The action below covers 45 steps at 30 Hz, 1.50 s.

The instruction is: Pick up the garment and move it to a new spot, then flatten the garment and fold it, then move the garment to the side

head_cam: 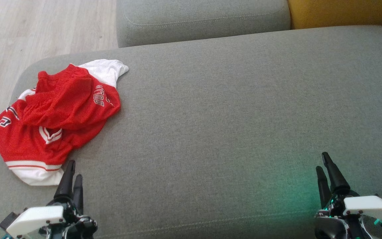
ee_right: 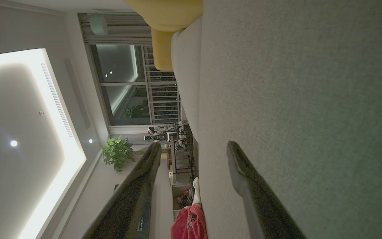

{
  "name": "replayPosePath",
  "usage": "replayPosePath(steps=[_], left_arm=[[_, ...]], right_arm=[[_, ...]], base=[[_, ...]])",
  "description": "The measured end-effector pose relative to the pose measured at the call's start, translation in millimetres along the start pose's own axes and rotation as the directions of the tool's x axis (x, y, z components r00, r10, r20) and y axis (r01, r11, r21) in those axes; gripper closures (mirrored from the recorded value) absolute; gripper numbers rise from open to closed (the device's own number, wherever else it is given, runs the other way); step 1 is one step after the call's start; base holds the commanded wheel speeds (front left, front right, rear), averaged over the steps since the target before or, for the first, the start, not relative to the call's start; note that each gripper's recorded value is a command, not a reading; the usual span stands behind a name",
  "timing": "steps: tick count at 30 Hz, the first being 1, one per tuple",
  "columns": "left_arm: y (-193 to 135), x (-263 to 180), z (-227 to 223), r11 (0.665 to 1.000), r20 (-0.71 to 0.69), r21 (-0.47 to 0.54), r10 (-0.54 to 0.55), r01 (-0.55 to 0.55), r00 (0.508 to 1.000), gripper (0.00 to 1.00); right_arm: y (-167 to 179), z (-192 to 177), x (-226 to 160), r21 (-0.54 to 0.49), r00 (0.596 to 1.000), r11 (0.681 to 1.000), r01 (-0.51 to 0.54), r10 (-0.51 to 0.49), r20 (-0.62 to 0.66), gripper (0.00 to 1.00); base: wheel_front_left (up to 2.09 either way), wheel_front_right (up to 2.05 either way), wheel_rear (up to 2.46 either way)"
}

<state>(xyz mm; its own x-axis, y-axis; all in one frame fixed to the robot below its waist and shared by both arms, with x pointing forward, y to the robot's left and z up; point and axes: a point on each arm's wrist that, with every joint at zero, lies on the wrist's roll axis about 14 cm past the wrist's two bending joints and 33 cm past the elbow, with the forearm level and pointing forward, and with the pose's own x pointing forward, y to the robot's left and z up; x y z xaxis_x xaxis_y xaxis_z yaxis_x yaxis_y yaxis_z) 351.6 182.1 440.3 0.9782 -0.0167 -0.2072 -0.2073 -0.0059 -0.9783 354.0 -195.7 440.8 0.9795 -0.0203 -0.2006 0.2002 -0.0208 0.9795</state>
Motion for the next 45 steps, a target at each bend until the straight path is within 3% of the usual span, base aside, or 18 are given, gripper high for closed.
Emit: replayPosePath(steps=[10,19,30,45], left_arm=[[-8,1,2,0.993,0.011,0.120,-0.017,0.015,1.000,0.00],[-20,2,-1,0.964,0.012,0.265,-0.039,0.035,0.999,0.00],[-30,3,-8,0.901,0.006,0.431,-0.055,0.047,0.998,0.00],[-42,2,-17,0.779,0.009,0.623,-0.092,0.066,0.996,0.00]], right_arm=[[5,-3,1,-0.112,1.000,0.994,-0.013,0.013,-0.003,0.00],[11,-13,1,-0.265,0.999,0.964,-0.035,0.029,-0.027,0.00],[20,-30,1,-0.436,0.996,0.896,-0.085,0.058,-0.075,0.00],[34,-48,1,-0.607,0.987,0.779,-0.159,0.107,-0.121,0.00]], base=[[0.00,0.00,0.00],[0.00,0.00,0.00],[0.00,0.00,0.00],[0.00,0.00,0.00]])
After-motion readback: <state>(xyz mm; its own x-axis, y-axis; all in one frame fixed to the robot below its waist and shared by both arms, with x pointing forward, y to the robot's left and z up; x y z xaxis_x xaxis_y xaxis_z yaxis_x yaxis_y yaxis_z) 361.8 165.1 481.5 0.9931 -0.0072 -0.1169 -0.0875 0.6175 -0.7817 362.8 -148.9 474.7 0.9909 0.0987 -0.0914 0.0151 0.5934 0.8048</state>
